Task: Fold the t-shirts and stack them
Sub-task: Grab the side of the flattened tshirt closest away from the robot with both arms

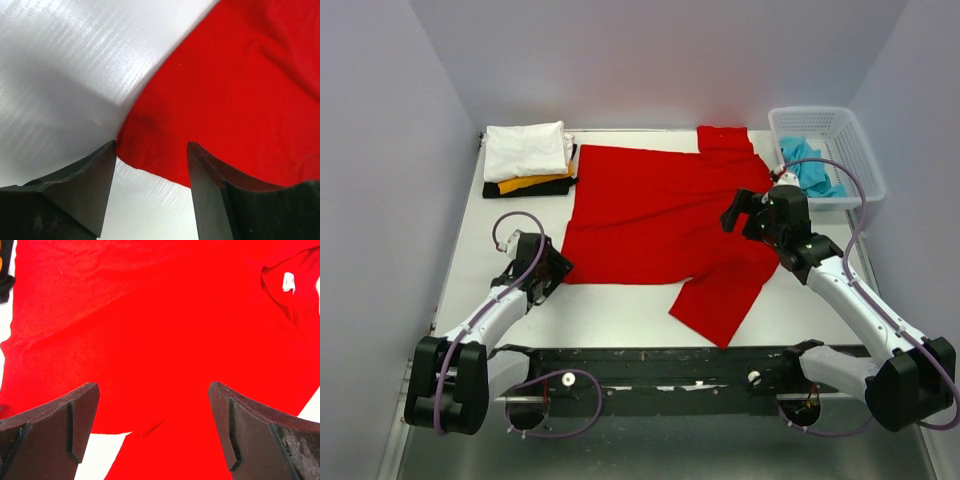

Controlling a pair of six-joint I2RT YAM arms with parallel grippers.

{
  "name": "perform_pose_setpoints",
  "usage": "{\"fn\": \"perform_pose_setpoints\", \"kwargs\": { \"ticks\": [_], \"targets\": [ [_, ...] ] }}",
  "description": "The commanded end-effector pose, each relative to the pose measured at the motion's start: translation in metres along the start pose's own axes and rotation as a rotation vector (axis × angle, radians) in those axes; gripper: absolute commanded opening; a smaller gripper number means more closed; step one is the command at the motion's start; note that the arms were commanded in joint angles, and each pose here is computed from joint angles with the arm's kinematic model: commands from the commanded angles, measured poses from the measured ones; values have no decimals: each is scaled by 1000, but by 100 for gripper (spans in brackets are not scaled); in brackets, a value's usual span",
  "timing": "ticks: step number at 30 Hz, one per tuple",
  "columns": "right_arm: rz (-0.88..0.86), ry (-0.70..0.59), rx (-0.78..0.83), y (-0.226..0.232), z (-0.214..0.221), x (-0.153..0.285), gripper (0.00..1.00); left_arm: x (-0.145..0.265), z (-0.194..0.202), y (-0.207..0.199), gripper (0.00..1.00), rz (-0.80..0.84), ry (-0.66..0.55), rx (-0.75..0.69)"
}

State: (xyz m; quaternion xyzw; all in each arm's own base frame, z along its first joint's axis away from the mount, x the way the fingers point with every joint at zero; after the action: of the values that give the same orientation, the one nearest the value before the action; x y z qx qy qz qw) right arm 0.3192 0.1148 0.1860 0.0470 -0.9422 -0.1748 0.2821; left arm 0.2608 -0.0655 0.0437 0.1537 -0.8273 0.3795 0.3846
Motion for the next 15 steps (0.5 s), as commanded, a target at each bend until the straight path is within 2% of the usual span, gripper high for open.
{"fn": "perform_pose_setpoints", "kwargs": {
  "ticks": [1,4,7,9,11,15],
  "targets": [
    [65,-23,-14,-12,-1,-1,100,-1,7,-6,57,24,58,-28],
    [64,-30,-16,-11,-3,2,100,-3,5,-8,50,12,66,-38],
    [64,-41,-17,-12,-5,6,100,-5,2,-12,36,6,67,-43],
    [68,-46,-16,-13,-5,9,100,-7,-1,-14,21,-6,74,-55],
    [68,-39,-11,-14,-4,11,100,-9,-2,-16,0,-23,83,-64],
    [25,52,-22,-7,15,15,98,-10,-5,-18,0,-20,78,-81]
  ]
}}
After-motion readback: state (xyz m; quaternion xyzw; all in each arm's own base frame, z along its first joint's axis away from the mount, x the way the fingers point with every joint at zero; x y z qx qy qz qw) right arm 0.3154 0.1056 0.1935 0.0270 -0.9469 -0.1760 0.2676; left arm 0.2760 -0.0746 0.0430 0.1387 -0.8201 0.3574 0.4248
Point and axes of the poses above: each gripper's point midway between its finger pads, its own x axis back along the fingers, its own y axis along the line the jaws close on, z = x × y, the point moved 1 cm from there along x, back along the fingers, and after that the axes turned 2 degrees about -x, right-handed, at the moved point
